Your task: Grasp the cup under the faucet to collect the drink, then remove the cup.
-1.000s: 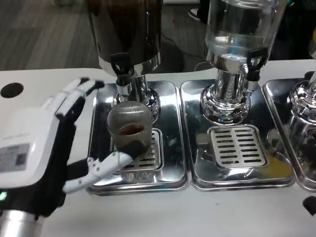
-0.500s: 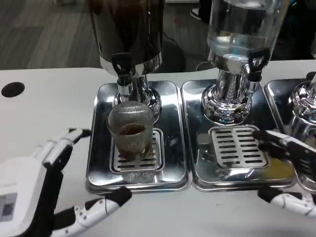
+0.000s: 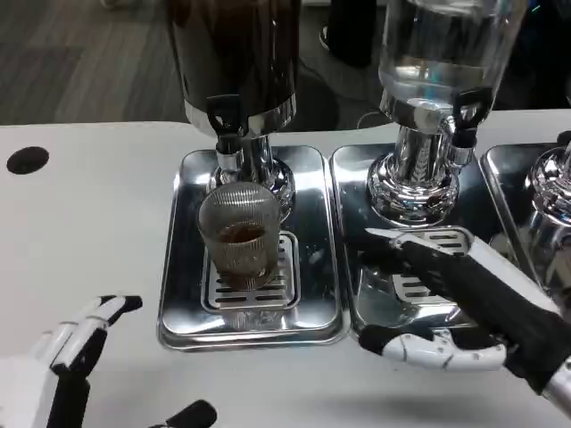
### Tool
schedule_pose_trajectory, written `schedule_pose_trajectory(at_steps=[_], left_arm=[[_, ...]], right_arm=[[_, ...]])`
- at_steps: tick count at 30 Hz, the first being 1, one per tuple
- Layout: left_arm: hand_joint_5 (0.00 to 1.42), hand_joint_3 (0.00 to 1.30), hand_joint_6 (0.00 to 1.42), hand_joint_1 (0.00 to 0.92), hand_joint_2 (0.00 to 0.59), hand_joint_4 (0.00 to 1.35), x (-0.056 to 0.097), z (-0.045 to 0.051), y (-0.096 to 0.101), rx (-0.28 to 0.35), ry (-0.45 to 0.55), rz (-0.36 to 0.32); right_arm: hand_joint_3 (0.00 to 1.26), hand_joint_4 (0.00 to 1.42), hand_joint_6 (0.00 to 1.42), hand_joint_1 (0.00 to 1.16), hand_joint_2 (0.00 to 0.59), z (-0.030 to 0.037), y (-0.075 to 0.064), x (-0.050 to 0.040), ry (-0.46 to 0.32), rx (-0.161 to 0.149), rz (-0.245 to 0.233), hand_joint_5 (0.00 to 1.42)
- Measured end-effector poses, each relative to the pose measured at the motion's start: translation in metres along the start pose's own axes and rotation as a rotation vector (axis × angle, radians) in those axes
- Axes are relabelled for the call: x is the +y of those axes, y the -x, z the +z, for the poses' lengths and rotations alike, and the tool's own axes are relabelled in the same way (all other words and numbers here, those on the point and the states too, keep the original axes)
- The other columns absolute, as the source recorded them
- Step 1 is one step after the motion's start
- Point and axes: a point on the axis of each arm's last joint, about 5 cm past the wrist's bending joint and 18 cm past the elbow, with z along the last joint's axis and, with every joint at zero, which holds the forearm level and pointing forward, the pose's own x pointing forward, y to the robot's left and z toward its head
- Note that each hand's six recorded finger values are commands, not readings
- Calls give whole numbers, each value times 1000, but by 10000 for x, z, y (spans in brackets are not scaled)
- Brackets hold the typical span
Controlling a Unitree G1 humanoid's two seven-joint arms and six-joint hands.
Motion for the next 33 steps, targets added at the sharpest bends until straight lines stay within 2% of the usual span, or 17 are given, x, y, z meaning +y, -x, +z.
schedule_pose_trajectory(at_steps=[3,5,11,15,18,24,28,33], left_arm=[[292,269,483,0,26,203,-9,-8,70,4,12,-11],[294,269,483,0,26,206,-18,-14,113,11,20,-12],[297,269,484,0,25,210,-25,-23,214,16,35,-15],[300,269,484,0,25,211,-16,-41,272,35,39,-17],[301,269,485,0,25,211,-10,-35,298,31,42,-18],[302,269,485,0,26,212,-7,-36,316,28,13,-31],[302,269,486,0,27,212,23,-46,314,33,-8,-22],[302,277,490,0,27,212,44,-52,324,44,-20,-19]], right_arm=[[131,97,65,656,136,64,-99,90,17,2,-4,100],[119,81,47,662,135,104,-165,111,23,1,-21,87],[109,68,45,665,135,151,-341,207,-1,32,-58,72],[108,67,44,669,132,192,-434,249,-5,26,-68,72],[106,66,44,671,130,196,-492,277,-1,36,-82,72],[88,66,28,681,113,152,-624,346,11,69,-81,72],[86,66,26,686,94,172,-743,381,22,62,-96,72],[69,64,0,687,89,172,-848,436,24,69,-114,61]])
